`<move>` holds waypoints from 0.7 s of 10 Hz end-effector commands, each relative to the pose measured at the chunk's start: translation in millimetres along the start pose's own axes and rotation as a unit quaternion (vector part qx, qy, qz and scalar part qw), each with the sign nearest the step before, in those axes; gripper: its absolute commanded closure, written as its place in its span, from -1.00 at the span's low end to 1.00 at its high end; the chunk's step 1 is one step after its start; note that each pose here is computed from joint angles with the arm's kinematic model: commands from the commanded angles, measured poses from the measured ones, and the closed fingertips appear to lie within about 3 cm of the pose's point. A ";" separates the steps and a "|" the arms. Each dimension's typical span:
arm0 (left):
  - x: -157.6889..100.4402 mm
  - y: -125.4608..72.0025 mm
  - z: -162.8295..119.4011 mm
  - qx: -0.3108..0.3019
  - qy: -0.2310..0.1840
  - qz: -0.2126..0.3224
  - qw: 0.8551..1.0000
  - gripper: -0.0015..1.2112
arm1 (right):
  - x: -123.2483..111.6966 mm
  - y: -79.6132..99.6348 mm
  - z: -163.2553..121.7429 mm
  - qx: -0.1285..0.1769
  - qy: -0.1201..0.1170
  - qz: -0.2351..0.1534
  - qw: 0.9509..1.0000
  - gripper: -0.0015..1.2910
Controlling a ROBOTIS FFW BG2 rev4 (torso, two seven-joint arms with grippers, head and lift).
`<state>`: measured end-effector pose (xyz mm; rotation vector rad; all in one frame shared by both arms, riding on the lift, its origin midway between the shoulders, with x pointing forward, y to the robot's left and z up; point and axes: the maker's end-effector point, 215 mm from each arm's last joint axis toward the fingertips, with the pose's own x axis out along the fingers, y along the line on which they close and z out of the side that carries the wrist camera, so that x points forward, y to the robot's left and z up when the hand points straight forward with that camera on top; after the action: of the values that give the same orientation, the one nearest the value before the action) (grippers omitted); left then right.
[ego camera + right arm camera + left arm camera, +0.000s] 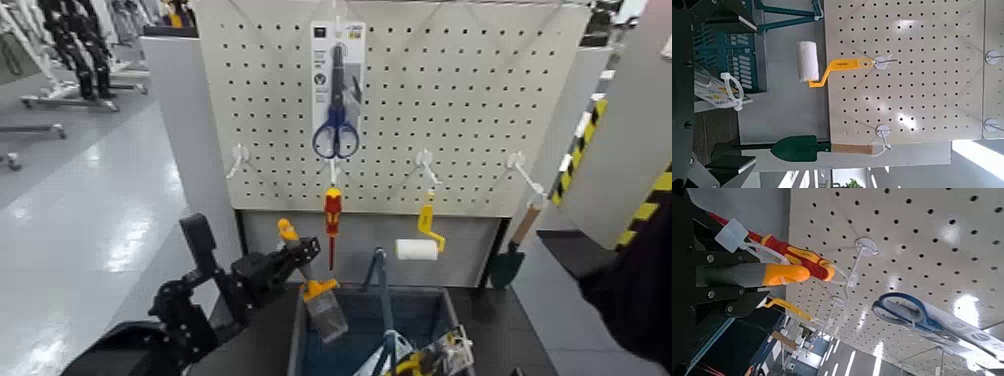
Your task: Put the yellow paint brush into the crate.
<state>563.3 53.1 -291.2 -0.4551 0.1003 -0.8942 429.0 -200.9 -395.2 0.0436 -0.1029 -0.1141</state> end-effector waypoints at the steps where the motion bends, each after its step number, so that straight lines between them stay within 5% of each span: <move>1: 16.2 -6.1 -37.3 -0.032 0.007 -0.009 0.999 0.90 | 0.0 1.0 -0.4 0.001 0.000 0.000 1.000 -0.79; 5: 27.0 -15.3 -115.4 -0.092 0.066 -0.021 0.993 0.90 | -0.6 1.0 -0.6 0.002 0.001 -0.001 1.000 -0.79; 7: 29.0 -15.5 -126.1 -0.103 0.077 -0.019 0.992 0.89 | -0.7 1.3 -0.1 0.003 0.000 -0.001 1.000 -0.79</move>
<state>536.4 -18.8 -393.8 -0.5787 0.3222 -0.9594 428.7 -199.7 -395.2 0.0493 -0.1034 -0.1153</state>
